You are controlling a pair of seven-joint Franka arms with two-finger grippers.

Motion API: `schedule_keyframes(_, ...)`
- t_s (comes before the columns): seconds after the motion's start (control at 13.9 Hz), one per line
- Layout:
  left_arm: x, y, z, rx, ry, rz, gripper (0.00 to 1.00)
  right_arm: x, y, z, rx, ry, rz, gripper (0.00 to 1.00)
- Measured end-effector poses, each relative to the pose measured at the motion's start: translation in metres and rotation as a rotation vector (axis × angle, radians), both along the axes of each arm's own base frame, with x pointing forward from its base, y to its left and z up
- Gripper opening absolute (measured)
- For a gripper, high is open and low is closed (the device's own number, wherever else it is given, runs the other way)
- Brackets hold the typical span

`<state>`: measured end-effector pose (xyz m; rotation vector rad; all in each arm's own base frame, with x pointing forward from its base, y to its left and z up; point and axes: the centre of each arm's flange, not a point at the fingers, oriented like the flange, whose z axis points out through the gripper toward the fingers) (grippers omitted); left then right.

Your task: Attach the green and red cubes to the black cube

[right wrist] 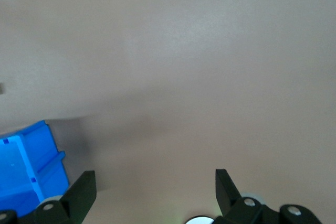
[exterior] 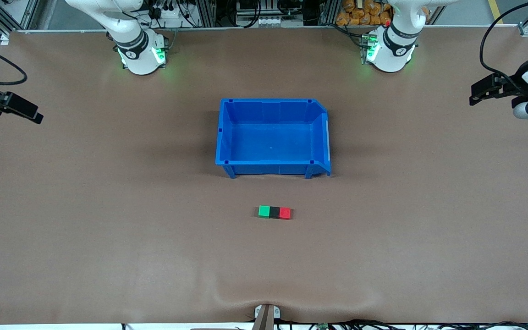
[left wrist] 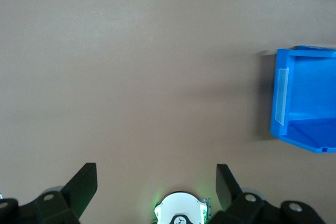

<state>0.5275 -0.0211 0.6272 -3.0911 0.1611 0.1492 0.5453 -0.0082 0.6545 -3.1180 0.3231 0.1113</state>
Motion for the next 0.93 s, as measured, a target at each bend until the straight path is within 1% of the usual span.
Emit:
schedule_keyframes(0.22,0.000,-0.002,0.000,-0.021,0.001,0.000,1.00,-0.007,-0.006,0.005,0.010,-0.009,0.087,1.00)
schedule_keyframes(0.72,0.000,-0.006,0.000,-0.023,0.001,-0.007,1.00,-0.017,0.003,0.014,0.007,-0.012,0.113,1.00)
schedule_keyframes(0.93,-0.001,-0.012,0.000,-0.023,0.001,-0.018,1.00,-0.017,0.000,0.013,-0.018,-0.008,0.112,1.00)
